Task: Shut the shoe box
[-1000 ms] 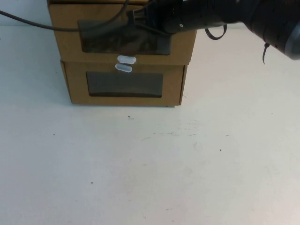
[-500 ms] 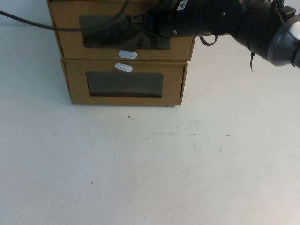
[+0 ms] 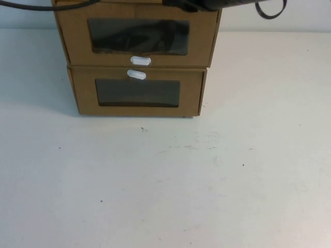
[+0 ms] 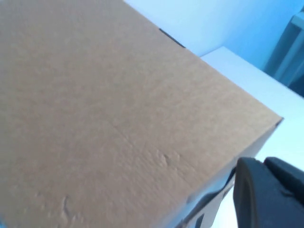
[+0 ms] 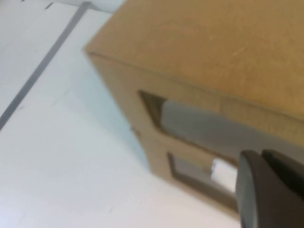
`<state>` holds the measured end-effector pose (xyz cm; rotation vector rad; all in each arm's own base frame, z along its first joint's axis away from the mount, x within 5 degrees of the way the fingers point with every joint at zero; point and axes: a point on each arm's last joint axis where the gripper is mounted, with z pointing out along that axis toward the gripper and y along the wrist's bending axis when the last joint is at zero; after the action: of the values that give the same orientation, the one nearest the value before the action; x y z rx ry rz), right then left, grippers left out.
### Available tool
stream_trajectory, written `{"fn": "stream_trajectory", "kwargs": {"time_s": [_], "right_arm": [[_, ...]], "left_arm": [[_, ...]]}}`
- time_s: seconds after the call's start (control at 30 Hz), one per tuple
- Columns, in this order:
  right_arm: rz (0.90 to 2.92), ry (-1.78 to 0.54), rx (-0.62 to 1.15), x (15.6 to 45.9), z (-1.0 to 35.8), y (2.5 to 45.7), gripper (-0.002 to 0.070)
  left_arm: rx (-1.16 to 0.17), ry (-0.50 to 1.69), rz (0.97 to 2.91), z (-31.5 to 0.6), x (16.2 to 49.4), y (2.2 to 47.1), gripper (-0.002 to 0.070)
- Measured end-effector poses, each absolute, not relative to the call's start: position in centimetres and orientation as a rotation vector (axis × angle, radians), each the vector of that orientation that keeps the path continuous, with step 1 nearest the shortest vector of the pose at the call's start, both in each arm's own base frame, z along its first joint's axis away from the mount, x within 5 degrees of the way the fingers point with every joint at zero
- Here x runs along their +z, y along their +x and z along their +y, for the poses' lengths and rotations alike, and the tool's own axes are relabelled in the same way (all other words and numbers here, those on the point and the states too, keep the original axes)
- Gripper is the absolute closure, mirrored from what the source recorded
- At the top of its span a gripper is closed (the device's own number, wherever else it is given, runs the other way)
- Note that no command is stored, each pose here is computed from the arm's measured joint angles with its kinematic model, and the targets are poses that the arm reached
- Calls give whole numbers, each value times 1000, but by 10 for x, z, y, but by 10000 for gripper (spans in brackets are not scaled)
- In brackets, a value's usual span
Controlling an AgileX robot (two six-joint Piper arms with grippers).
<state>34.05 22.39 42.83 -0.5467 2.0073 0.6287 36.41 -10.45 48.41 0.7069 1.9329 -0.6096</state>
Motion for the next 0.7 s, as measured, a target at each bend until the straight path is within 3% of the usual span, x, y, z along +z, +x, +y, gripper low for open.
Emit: {"fn": "stream_trajectory", "kwargs": {"time_s": [0.33,0.57,0.7], "right_arm": [[2049,-671,573,477,180,264,688],[2091,-587,518,458,125,184,687],[2017,-501,548,433,90,129,687]], "left_arm": [[-401,684,1867,-82,527,283,678],[-335,589,1775,-65,507,204,678],[-304,504,1744,-53,464,156,678]]}}
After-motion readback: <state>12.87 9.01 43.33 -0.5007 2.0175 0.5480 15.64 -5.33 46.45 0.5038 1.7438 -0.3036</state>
